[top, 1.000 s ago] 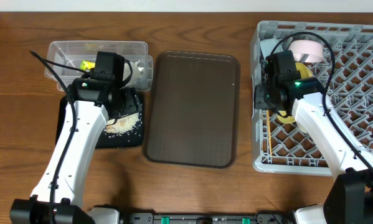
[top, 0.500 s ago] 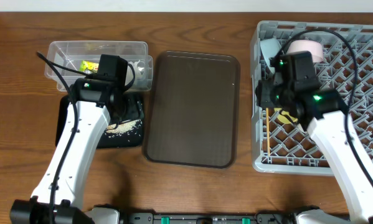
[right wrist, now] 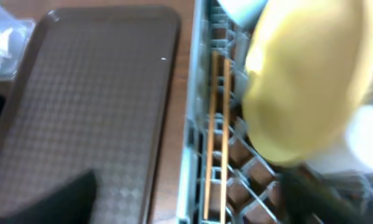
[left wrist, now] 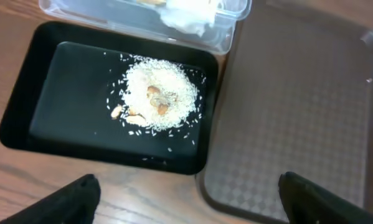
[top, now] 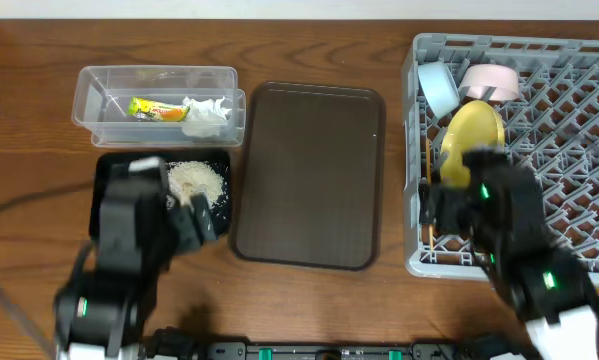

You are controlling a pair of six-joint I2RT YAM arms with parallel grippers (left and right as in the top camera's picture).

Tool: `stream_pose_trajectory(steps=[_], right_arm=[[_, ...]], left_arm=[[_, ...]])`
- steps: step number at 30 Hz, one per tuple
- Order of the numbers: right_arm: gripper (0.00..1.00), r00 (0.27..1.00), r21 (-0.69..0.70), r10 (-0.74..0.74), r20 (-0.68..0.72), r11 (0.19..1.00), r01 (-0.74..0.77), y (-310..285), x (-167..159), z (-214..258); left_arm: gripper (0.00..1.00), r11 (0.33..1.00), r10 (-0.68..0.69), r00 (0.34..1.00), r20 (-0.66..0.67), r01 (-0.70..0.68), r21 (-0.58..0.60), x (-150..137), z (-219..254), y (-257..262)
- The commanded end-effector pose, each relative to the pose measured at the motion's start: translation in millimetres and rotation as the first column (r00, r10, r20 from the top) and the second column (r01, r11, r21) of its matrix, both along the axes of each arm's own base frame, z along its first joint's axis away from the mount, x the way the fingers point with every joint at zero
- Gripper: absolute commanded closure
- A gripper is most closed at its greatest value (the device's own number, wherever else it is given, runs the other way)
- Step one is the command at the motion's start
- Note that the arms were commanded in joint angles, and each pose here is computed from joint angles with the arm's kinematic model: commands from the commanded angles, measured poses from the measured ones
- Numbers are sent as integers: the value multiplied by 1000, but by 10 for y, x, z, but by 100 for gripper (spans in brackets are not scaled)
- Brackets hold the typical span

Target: Sort waste into correct bins and load items into the dishwasher rack

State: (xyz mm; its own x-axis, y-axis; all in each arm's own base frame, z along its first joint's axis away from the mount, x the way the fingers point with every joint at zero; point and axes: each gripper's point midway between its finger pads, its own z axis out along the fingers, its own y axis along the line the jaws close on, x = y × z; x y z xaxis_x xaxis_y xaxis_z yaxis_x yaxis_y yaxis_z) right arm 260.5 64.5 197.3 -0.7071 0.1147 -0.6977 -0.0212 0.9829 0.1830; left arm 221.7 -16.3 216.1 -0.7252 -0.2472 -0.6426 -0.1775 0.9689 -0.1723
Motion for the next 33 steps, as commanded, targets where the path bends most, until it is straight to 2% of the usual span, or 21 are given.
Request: stream_pose_trajectory(steps=[1, 7, 17, 24, 28, 33], right_arm=[[1, 997, -12, -57, 49, 998, 57, -134, -138, -32], [1, 993, 6, -59, 100, 998, 58, -169, -250, 22], [1, 994, -14, -52, 91, 998, 54, -183, -258, -4], [1, 997, -88, -34, -66, 996, 28, -265, -534, -301], [1, 994, -50, -24, -106, 999, 19, -211, -601, -352], [1, 999, -28, -6, -33, 1000, 5, -192, -570, -220]], left_arm=[[5, 1000, -18, 997, 77, 19, -1, -129, 32, 2], [4, 1000, -17, 986, 165, 19, -12, -266, 193, 21], [4, 1000, -17, 986, 167, 19, -12, -270, 197, 21], [3, 1000, -17, 986, 167, 19, -12, -270, 197, 21], [3, 1000, -17, 986, 167, 19, -12, -270, 197, 21], [3, 1000, -17, 986, 167, 19, -12, -270, 197, 21]])
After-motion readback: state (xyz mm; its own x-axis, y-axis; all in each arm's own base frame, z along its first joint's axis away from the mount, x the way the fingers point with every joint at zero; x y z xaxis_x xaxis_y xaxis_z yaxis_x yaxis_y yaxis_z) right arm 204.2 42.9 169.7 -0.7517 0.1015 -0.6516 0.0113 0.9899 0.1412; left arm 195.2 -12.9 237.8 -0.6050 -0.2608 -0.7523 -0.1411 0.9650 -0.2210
